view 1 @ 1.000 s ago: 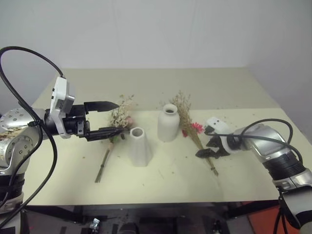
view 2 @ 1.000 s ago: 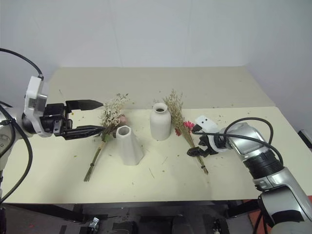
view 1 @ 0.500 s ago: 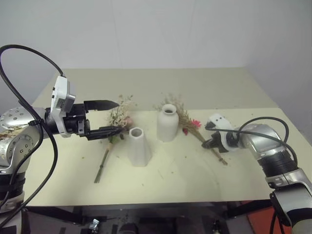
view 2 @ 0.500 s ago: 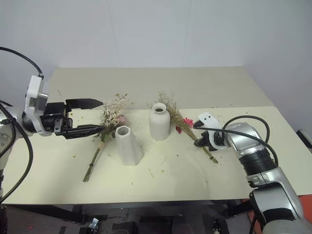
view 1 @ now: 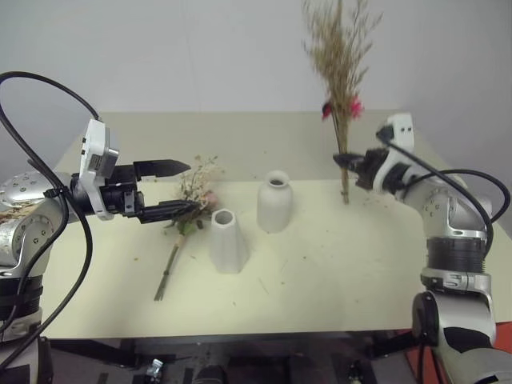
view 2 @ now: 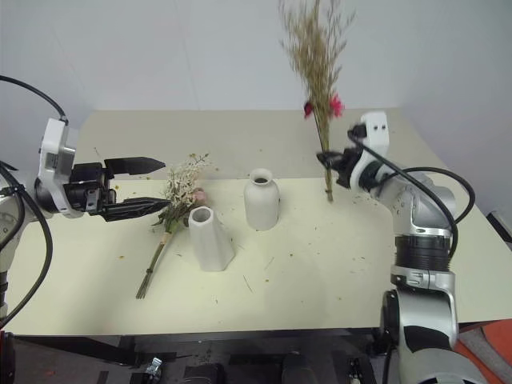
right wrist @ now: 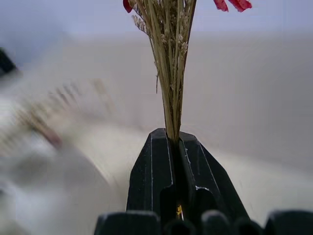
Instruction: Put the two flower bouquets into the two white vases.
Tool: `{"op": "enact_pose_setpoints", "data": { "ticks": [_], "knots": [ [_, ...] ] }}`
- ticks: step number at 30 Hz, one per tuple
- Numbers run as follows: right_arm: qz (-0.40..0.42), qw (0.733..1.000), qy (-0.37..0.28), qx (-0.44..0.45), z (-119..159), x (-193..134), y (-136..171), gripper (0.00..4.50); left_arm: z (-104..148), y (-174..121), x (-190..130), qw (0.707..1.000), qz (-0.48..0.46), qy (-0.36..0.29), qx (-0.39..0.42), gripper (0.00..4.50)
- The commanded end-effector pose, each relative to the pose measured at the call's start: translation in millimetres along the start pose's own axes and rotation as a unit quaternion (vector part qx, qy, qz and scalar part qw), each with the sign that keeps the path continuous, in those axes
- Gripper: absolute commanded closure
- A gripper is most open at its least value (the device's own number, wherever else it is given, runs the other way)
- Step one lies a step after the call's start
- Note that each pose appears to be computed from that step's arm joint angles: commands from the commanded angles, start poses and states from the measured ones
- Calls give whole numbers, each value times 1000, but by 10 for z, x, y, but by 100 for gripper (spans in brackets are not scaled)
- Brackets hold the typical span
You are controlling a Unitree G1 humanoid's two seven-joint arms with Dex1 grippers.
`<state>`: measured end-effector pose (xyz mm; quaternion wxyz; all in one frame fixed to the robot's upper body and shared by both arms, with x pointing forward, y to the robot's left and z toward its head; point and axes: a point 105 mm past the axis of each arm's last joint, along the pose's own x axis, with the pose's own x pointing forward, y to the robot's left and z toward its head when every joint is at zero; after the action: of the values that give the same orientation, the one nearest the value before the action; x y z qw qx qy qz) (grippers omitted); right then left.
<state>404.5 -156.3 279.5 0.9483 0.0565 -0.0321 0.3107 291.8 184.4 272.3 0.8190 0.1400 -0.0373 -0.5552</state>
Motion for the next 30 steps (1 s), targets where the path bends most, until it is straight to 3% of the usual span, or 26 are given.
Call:
{"op": "enact_pose_setpoints", "data": {
  "ticks": [1, 5, 12, 30],
  "knots": [
    [73, 992, -98, -35, 439, 40, 373, 447, 107, -12, 5, 1000, -3, -10, 24, 0],
    [136, 978, -153, -51, 578, 175, 775, 447, 112, -21, 16, 1000, -1, -12, 25, 0],
    [170, 968, -170, -69, 435, 389, 1125, 447, 121, -37, 37, 1000, 1, -14, 26, 0],
    [138, 978, -140, -71, -27, 505, 940, 447, 136, -34, 7, 1000, 9, -9, 26, 0]
  ]
}}
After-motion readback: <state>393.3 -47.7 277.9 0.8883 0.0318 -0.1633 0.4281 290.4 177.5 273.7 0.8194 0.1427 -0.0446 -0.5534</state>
